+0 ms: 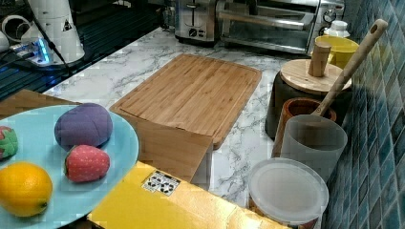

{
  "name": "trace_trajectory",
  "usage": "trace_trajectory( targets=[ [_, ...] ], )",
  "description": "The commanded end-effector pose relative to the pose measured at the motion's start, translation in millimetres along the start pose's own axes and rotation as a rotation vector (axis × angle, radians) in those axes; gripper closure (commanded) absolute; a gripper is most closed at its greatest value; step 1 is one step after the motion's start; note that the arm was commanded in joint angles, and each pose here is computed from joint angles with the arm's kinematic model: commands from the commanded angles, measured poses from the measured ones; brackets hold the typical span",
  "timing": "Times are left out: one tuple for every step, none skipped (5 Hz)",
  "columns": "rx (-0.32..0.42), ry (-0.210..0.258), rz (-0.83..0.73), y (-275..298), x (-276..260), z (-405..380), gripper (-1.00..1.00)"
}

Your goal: Close the oven.

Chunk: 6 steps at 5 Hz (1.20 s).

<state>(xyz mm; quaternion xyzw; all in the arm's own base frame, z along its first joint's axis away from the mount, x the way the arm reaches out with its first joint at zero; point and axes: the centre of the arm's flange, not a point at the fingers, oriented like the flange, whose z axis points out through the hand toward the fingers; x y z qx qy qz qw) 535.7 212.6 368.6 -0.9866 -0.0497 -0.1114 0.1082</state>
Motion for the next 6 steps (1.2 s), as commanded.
trace_trajectory(
  targets=[
    [-0.161,0.037,-0.062,-153.6,-13.2,-42.6,1.0],
    [-0.169,0.182,0.053,-158.4,-20.4,-86.5,1.0],
    [-0.112,0.231,0.129,-136.7,-8.3,-117.9,1.0],
    [-0.155,0.277,0.196,-139.8,-13.3,-131.6,1.0],
    [-0.178,0.276,0.181,-137.9,-15.7,-144.7,1.0],
    [-0.177,0.276,0.181,-138.1,-15.8,-144.8,1.0]
  ],
)
